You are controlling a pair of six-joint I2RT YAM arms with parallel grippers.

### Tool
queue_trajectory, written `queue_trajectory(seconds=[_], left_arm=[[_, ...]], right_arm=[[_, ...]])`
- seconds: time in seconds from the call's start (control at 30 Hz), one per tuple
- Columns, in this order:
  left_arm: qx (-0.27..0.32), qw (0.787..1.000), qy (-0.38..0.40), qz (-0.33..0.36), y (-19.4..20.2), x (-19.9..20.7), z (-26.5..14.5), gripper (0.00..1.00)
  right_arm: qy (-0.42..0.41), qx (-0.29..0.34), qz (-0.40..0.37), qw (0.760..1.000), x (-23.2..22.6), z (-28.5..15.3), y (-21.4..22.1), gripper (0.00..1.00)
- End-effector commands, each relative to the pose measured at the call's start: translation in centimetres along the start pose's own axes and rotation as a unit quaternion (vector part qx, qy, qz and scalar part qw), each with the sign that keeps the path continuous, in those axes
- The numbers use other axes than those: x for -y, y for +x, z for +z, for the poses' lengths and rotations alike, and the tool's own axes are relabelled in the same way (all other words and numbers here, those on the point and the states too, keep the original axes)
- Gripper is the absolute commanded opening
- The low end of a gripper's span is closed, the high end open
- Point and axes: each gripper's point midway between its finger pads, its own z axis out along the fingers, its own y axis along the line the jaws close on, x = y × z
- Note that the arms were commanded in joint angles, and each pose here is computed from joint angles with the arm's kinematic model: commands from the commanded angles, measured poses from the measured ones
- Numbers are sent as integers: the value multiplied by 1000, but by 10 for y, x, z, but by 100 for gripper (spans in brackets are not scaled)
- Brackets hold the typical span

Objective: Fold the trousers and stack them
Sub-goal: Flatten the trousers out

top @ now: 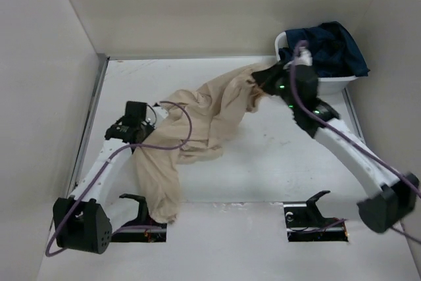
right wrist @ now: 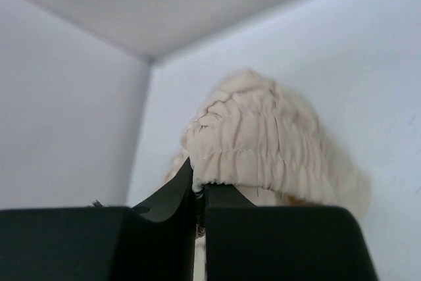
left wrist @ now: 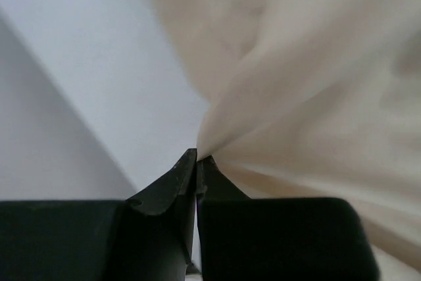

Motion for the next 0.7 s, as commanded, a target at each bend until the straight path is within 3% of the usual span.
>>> queue_trajectory(seconds=[0.0,0.1,0.2,0.43,0.6,0.67], left_arm=[[68,976,-207,6,-34,-130,-49,0],[96,940,-325,-26,-40,-215,-105,0],[119,910,-395,-46,-42,-262,-158,0],[167,852,-494,-56,-50,-298,-265,1],[204,798,-563,-62,-55,-312,-354,2],[211,789,-575,-52,-60,-316,-371,2]], right_arm=[[-45,120,-29,991,-26,-73,-91,1],[-56,171,-49,983,-31,-124,-126,2],[-61,213,-62,973,-33,-168,-149,2],[-123,286,-87,946,-67,-256,-173,2],[-232,300,-69,923,-110,-315,-170,2],[-299,289,-57,908,-133,-330,-164,2]])
